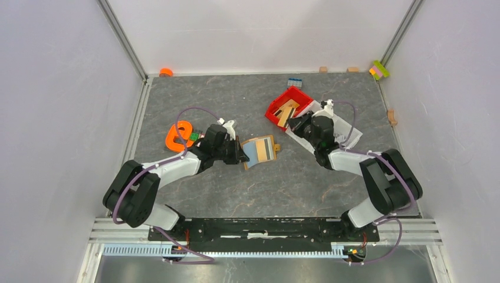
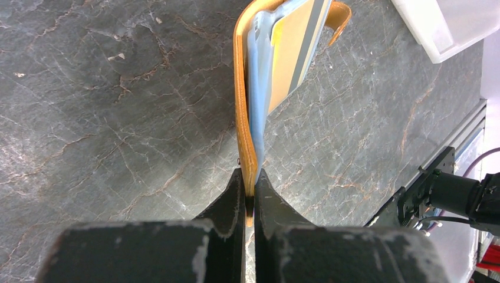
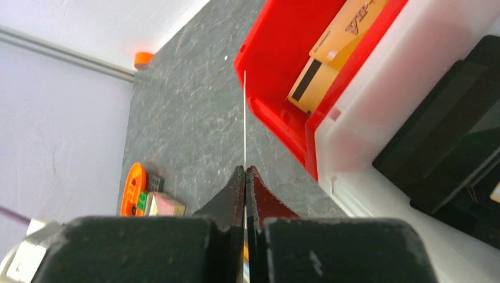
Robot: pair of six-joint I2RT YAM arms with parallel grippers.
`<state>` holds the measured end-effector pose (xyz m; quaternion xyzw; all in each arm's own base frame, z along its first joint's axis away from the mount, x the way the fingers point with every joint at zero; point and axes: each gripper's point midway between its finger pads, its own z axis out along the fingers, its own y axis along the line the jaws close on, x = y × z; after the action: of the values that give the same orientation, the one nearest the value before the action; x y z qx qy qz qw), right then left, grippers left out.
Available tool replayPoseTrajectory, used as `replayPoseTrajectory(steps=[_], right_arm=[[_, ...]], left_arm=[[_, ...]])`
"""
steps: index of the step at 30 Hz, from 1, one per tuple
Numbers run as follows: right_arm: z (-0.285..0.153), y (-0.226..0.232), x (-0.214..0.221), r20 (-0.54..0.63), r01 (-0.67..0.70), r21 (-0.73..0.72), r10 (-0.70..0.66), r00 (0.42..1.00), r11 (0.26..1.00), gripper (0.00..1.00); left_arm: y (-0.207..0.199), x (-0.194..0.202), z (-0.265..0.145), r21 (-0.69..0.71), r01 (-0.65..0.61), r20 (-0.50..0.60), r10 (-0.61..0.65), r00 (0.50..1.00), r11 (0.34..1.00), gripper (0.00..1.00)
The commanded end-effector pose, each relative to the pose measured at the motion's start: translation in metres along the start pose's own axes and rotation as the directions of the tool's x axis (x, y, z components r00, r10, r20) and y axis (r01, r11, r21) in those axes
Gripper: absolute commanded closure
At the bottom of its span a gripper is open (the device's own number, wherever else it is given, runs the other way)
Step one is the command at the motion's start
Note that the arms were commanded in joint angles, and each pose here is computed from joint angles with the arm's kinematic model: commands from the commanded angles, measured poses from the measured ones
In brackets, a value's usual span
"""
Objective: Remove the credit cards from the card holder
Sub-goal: Place the credit card in the storage box.
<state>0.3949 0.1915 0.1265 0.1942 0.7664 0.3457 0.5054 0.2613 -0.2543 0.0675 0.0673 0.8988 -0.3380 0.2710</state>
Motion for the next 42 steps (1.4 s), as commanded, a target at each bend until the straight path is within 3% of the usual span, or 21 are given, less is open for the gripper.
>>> replayPoseTrajectory(steps=[1, 10, 22, 29, 33, 39, 42], right_arm=[[0.025, 0.014, -0.031, 0.1, -0.068, 0.025, 0.065, 0.993, 0.997, 1.0], [0.07, 0.0, -0.044, 0.144, -0.128, 0.176, 0.103, 0.984, 0.976, 1.0], [0.097, -0.027, -0.039, 0.192, -0.174, 0.263, 0.125, 0.973, 0.949, 1.0], [0.113, -0.025, -0.042, 0.182, -0.158, 0.224, 0.118, 0.976, 0.962, 0.84], [0.099, -0.022, -0.049, 0.209, -0.129, 0.206, 0.085, 0.974, 0.97, 0.68], [0.068, 0.001, -0.064, 0.201, 0.048, 0.128, -0.073, 0.977, 0.991, 0.39], [0.045, 0.014, -0.058, 0.158, 0.14, 0.057, -0.148, 0.976, 0.988, 0.36]], left_arm=[[-0.012, -0.02, 0.0, 0.033, -0.029, 0.047, 0.028, 0.999, 0.999, 0.98], [-0.013, -0.017, 0.001, 0.04, -0.014, 0.034, 0.013, 0.999, 0.999, 0.98], [-0.02, -0.018, -0.002, 0.06, -0.013, 0.039, 0.01, 0.999, 0.998, 0.98], [-0.019, -0.017, -0.001, 0.052, -0.009, 0.037, 0.008, 0.999, 0.999, 0.98], [-0.016, -0.017, -0.001, 0.038, -0.014, 0.035, 0.013, 0.999, 0.999, 0.98], [-0.014, -0.018, -0.002, 0.02, -0.026, 0.041, 0.025, 0.999, 0.999, 0.98], [-0.016, -0.019, -0.003, 0.022, -0.033, 0.048, 0.032, 0.998, 0.999, 0.98]])
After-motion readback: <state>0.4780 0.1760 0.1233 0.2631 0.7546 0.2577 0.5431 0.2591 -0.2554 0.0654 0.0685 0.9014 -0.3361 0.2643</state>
